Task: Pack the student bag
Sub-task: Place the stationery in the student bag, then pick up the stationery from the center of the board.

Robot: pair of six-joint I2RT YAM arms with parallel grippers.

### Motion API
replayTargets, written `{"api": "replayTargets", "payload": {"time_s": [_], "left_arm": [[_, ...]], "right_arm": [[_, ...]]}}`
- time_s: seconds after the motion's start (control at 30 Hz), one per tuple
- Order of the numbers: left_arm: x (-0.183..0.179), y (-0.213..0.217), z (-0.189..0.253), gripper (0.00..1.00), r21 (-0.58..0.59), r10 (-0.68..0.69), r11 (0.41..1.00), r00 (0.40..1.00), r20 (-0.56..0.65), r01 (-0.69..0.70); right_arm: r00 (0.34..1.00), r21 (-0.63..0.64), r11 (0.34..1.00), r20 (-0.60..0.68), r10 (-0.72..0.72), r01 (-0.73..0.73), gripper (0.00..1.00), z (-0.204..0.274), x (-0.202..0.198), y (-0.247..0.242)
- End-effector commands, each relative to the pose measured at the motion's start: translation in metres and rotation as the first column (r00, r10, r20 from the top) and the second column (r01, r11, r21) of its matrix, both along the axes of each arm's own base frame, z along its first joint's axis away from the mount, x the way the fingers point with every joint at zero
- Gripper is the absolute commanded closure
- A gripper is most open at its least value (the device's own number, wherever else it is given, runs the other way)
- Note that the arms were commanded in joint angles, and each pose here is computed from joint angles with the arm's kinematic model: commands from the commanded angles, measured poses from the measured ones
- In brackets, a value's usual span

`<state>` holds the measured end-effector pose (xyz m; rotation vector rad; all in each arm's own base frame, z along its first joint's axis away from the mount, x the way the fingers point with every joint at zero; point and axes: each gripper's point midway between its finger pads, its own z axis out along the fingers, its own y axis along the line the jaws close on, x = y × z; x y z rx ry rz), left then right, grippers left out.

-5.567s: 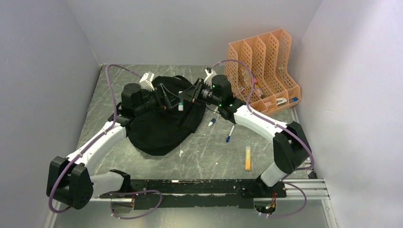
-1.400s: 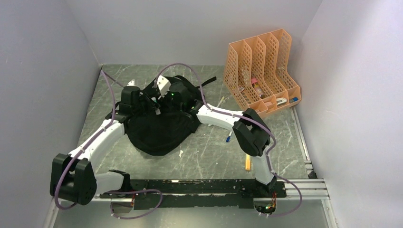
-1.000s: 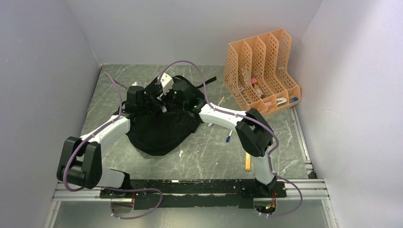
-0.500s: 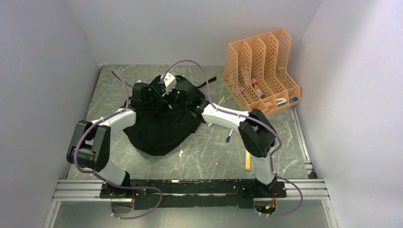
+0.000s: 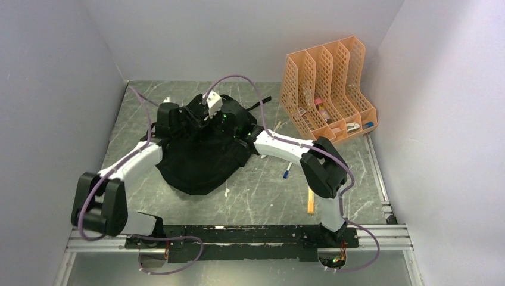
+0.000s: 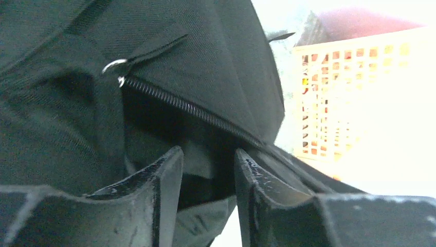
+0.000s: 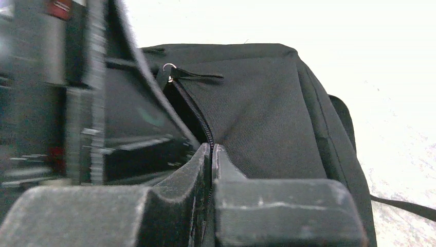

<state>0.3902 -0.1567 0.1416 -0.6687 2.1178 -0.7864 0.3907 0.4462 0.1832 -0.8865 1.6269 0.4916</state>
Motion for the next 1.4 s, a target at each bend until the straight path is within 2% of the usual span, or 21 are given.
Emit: {"api": "replayTargets", "payload": {"time_s": [0.0,0.13,0.27,0.33,0.4,0.53,0.67,0.73,0.83,0.97,1.03,1.13,1.37], "left_arm": [[-0.027,0.025,0.012,0.59,0.080,0.040,0.996,0.999,0.036,-0.043],[-0.058,0.037,0.012,0.70,0.113,0.038,0.993,0.999,0.039,-0.042],[-0.081,0.062,0.019,0.67,0.203,0.088,0.974,0.994,0.056,-0.098],[-0.090,0.077,0.027,0.65,0.253,0.124,0.957,0.989,0.084,-0.141],[-0.094,0.087,0.039,0.63,0.290,0.144,0.941,0.982,0.120,-0.173],[-0.093,0.095,0.058,0.61,0.339,0.138,0.922,0.977,0.163,-0.187],[-0.090,0.096,0.066,0.60,0.350,0.127,0.918,0.973,0.193,-0.189],[-0.088,0.094,0.066,0.60,0.347,0.120,0.919,0.972,0.199,-0.185],[-0.086,0.091,0.064,0.60,0.339,0.109,0.924,0.973,0.201,-0.174],[-0.084,0.089,0.062,0.60,0.332,0.105,0.928,0.974,0.201,-0.169],[-0.084,0.089,0.062,0.60,0.330,0.104,0.929,0.974,0.203,-0.168],[-0.084,0.087,0.060,0.60,0.328,0.099,0.931,0.975,0.199,-0.161],[-0.085,0.084,0.055,0.60,0.314,0.091,0.938,0.978,0.186,-0.147]], "right_arm": [[0.999,0.071,0.997,0.040,0.013,-0.015,0.90,0.042,-0.007,0.000],[0.999,0.081,0.996,0.011,0.043,-0.044,0.81,0.047,-0.016,-0.001],[0.998,0.107,0.993,-0.014,0.061,-0.059,0.65,0.056,-0.032,-0.009],[0.999,0.136,0.990,-0.016,0.034,-0.031,0.60,0.064,-0.037,-0.021],[0.999,0.165,0.986,-0.036,-0.025,0.030,0.58,0.072,-0.040,-0.037],[0.963,0.168,0.953,-0.141,-0.230,0.252,0.54,0.067,-0.038,-0.077],[0.828,0.117,0.834,-0.260,-0.497,0.538,0.50,0.048,-0.042,-0.136],[0.713,0.087,0.729,-0.313,-0.628,0.679,0.50,0.034,-0.048,-0.171],[0.538,0.001,0.577,-0.364,-0.760,0.816,0.44,0.012,-0.062,-0.217],[0.287,-0.155,0.365,-0.376,-0.881,0.918,0.26,-0.021,-0.090,-0.278],[0.204,-0.227,0.311,-0.398,-0.895,0.923,0.23,-0.037,-0.102,-0.300],[0.105,-0.303,0.270,-0.466,-0.879,0.914,0.19,-0.058,-0.120,-0.328],[-0.038,-0.351,0.183,-0.537,-0.843,0.918,0.18,-0.090,-0.157,-0.374]]}}
